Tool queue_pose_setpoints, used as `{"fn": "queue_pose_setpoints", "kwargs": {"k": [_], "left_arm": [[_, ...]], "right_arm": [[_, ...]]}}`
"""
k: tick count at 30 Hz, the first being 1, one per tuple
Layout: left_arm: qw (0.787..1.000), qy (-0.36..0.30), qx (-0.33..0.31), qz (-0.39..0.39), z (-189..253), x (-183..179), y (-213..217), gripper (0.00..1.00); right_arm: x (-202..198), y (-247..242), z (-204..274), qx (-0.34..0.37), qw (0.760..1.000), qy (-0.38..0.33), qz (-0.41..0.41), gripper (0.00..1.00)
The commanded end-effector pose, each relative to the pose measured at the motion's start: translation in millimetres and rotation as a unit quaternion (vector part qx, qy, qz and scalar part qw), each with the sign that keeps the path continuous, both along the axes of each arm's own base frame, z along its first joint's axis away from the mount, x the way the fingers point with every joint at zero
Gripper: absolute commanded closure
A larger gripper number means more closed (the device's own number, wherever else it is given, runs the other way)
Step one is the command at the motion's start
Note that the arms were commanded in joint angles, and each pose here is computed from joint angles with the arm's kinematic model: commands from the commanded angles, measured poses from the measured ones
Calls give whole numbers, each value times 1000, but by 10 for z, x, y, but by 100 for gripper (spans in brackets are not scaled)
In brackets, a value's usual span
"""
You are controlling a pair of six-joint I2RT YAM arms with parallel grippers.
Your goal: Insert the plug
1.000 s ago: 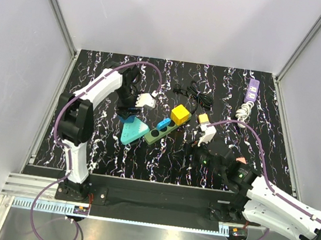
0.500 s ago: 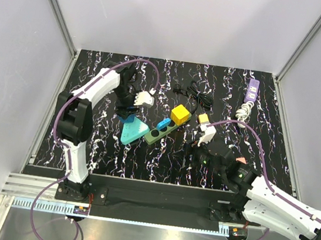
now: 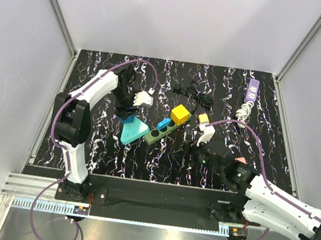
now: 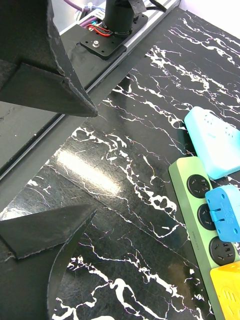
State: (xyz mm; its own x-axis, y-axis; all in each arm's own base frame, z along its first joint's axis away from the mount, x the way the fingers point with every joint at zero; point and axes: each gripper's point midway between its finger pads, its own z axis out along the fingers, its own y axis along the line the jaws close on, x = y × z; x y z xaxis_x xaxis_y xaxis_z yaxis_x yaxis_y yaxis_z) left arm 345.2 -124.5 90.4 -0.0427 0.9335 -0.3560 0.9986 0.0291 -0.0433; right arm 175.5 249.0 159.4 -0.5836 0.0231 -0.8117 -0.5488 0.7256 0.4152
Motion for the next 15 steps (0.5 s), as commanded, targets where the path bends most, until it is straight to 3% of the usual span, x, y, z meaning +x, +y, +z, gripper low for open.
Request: {"fn": "queue_pose_setpoints", "kwargs": {"k": [1,15], "left_arm": [[997,80,2,2,-353,-328,-39,100],[997,79,-14,12,-288,-320,-67,100]], "right_arm": [[67,40,129,15,1000,-24,-5,23],[72,77,120,16,1000,-20,-2,23]]}}
